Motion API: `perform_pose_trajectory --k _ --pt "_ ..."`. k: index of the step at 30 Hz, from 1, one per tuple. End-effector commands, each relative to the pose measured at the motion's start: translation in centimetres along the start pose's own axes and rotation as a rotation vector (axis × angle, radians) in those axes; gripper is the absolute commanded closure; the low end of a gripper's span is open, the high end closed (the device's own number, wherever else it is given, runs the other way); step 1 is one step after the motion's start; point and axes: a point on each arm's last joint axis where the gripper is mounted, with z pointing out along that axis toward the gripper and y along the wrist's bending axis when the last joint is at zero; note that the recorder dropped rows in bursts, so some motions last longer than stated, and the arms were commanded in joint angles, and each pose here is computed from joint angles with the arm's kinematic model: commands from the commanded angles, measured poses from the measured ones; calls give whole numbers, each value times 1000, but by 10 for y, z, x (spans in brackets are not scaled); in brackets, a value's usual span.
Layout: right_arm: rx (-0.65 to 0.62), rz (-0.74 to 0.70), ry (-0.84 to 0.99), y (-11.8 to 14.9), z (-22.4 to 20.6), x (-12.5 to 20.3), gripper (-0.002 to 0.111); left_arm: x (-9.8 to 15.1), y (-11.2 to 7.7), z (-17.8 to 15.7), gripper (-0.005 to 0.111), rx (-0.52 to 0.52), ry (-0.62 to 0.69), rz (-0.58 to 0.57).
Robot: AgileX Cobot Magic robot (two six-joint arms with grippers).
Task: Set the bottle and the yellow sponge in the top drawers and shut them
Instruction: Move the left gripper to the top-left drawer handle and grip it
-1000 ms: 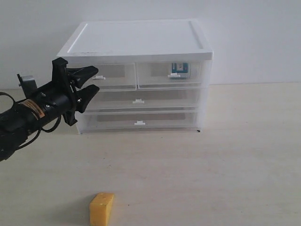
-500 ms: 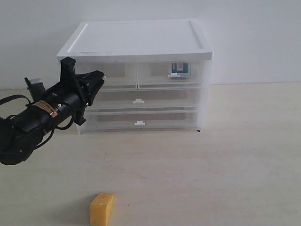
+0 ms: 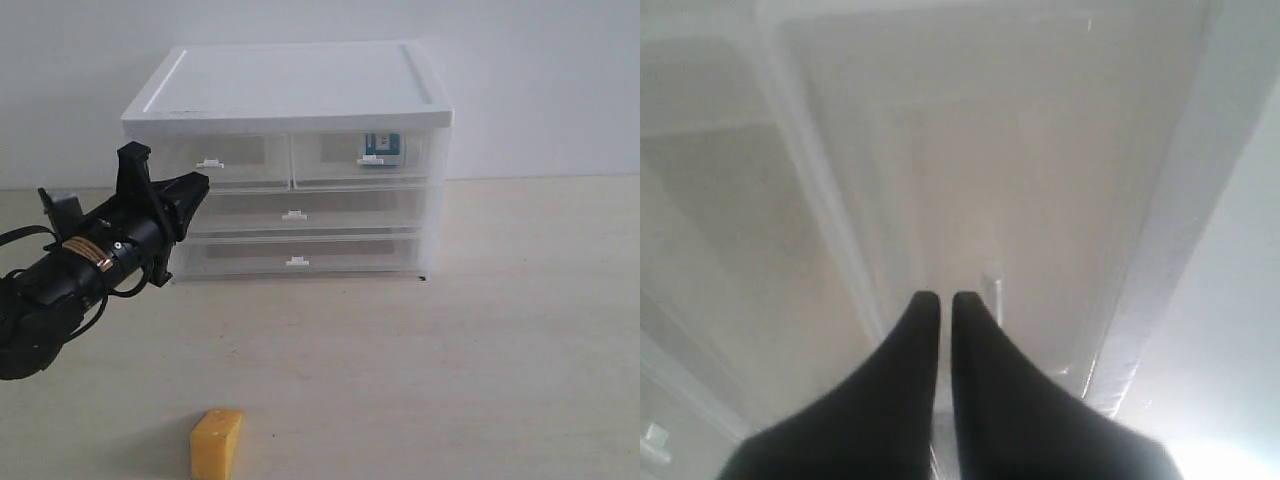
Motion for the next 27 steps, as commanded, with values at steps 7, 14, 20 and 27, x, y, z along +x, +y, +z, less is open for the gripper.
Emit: perform_pose_trajectory --k 7,14,20,27 --pt "-3 -8 -11 0 0 0 108 3 -1 -3 95 0 -16 -4" --pt "-3 -8 -11 0 0 0 108 2 -5 3 56 23 -13 3" --pt "-3 -10 -11 0 0 0 108 0 -10 9 76 49 -15 11" --pt "-3 -10 -11 0 0 0 108 -3 -16 15 87 75 -33 20"
